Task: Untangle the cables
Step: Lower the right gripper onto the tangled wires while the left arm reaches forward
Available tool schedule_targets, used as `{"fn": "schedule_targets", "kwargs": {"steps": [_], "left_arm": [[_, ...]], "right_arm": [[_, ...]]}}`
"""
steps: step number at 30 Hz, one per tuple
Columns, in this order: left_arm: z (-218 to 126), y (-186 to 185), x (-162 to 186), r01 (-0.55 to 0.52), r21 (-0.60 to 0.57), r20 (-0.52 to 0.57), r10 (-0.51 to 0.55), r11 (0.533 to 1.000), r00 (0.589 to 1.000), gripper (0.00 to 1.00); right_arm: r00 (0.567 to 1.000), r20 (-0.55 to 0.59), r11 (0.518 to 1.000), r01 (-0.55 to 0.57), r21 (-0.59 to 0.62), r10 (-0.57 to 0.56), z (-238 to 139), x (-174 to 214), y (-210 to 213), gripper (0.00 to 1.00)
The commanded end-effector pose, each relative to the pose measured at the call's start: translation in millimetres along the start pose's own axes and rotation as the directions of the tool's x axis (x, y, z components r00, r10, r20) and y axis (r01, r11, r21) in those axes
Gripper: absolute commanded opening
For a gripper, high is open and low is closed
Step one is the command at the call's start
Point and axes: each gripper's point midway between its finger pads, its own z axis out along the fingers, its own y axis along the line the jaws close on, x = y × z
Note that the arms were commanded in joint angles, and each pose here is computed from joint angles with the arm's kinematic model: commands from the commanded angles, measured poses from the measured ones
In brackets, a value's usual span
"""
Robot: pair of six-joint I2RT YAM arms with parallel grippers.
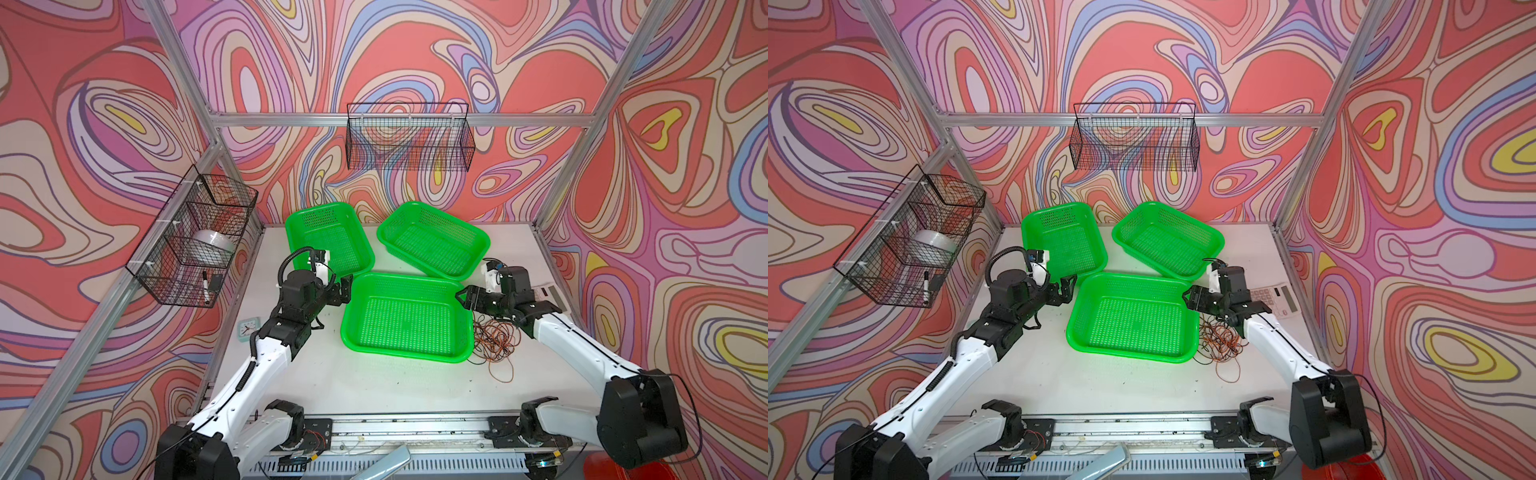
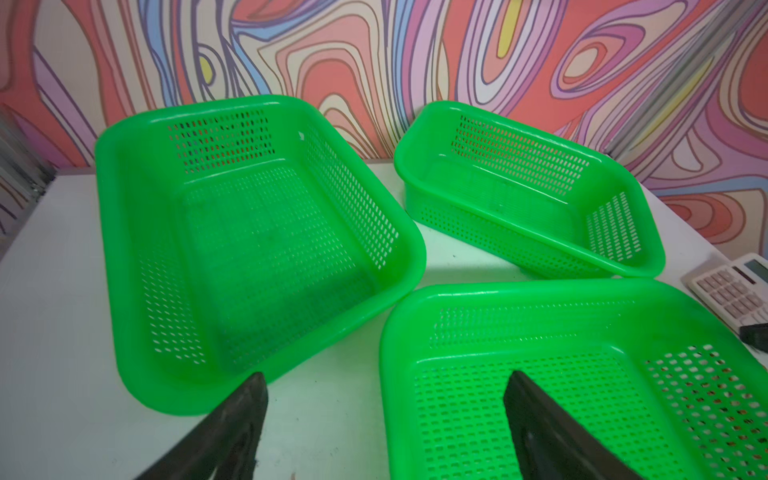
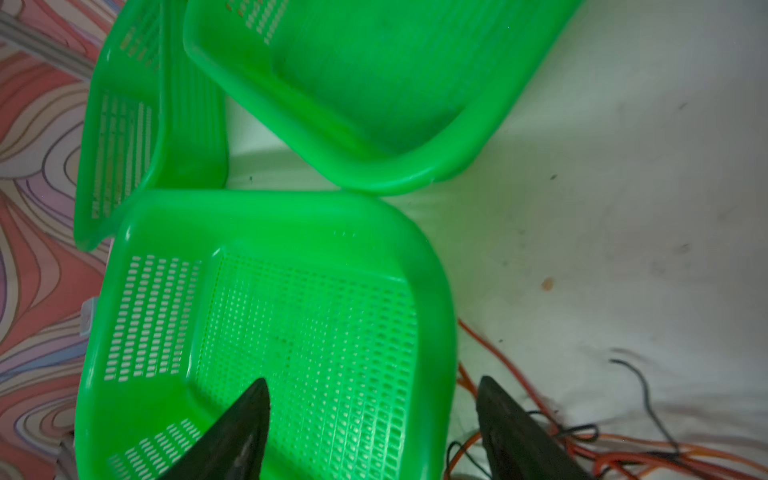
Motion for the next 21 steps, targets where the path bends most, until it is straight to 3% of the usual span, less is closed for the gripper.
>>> {"fn": "schedule_targets", "kwargs": {"steps": [1, 8, 13, 18, 21], "left_arm": [[-6, -18, -1, 0.010, 0.050, -0.033, -0.009, 0.999, 0.999, 0.92], [-5, -35, -1, -0.001, 0.088, -0.040, 0.005, 0.996, 0.999, 0.94], [-6, -36, -3, -0.005, 0.088, -0.038, 0.008, 0.996, 0.999, 0.94], [-7, -39, -3, -0.018, 0.097, -0.047, 0.022, 0.995, 0.999, 0.94], [-3, -47, -2, -0.019, 0.131, -0.062, 0.027, 0.991, 0.998, 0.95]], "right_arm": [[0.993, -0.114, 0.999, -0.040, -0.035, 0.035, 9, 23, 13, 0.78], [0.980, -0.174, 0.987, 0.069, -0.148, -0.095, 47, 25, 75, 0.75], [0.969, -0.208, 0.983, 0.098, -0.158, -0.130, 76, 28, 101, 0.74], [0.977, -0.125, 0.984, 0.175, -0.014, -0.175, 62, 5, 86, 0.78], [0.979, -0.066, 0.965, 0.202, 0.164, -0.194, 35, -7, 59, 0.90]]}}
